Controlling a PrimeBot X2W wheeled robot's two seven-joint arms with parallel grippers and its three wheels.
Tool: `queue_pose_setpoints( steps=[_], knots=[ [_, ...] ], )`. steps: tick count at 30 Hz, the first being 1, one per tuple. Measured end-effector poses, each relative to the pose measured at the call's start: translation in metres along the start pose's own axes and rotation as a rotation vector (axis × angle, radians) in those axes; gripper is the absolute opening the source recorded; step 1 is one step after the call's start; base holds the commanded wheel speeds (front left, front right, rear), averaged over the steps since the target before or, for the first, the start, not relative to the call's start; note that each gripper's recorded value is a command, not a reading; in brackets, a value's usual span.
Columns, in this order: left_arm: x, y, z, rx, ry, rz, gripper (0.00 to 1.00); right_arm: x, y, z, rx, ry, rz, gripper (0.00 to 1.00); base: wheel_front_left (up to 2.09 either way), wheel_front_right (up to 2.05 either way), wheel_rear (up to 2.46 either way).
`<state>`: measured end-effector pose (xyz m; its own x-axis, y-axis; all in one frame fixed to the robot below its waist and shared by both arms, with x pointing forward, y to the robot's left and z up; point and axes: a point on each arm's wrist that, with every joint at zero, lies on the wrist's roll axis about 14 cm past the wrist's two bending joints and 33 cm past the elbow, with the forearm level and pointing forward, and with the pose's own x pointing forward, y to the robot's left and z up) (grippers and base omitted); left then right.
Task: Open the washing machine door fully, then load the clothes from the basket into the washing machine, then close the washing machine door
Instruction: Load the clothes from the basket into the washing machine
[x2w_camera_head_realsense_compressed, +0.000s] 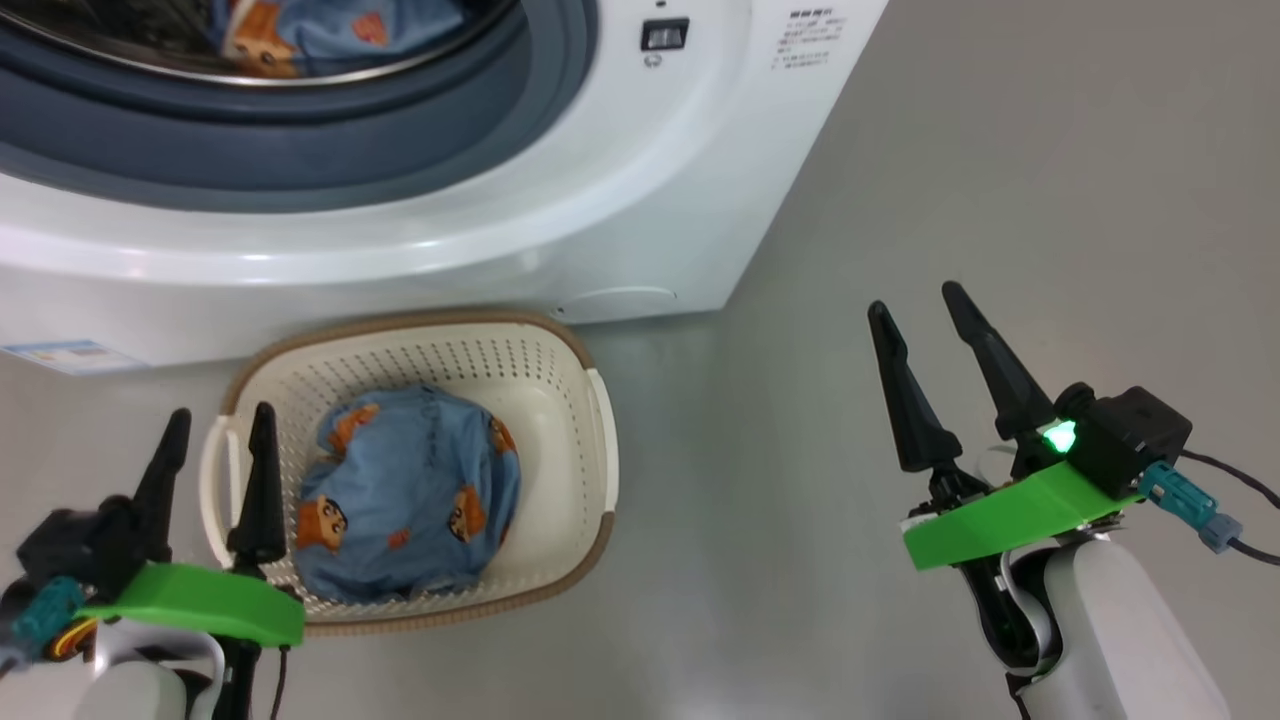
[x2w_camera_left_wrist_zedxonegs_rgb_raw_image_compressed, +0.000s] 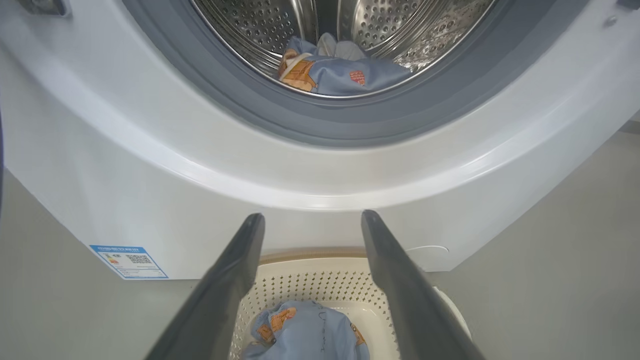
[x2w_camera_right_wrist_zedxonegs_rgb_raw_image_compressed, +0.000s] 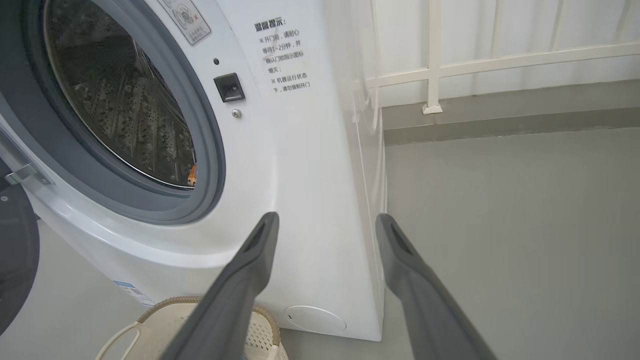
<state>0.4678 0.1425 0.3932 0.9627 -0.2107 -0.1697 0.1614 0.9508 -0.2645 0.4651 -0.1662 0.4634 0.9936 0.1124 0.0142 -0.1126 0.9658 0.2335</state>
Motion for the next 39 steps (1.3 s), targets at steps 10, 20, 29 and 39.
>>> queue_pose_setpoints(
  steps=[10,20,29,39],
  knots=[
    [0.033,0.005,-0.044,0.000,0.118,-0.034,1.00,0.016,-0.018,-0.024,-0.011,0.035,-0.044,1.00,0.00,0.00,0.00],
    [0.051,0.017,-0.110,0.010,0.312,-0.048,1.00,0.026,-0.032,-0.047,-0.020,0.072,-0.066,1.00,0.00,0.00,0.00],
    [0.063,0.011,-0.173,0.011,0.524,-0.099,1.00,0.027,-0.040,-0.063,-0.017,0.105,-0.081,1.00,0.00,0.00,0.00],
    [0.072,0.011,-0.227,0.045,0.726,-0.138,1.00,0.030,-0.051,-0.073,-0.006,0.122,-0.102,1.00,0.00,0.00,0.00]
  ],
)
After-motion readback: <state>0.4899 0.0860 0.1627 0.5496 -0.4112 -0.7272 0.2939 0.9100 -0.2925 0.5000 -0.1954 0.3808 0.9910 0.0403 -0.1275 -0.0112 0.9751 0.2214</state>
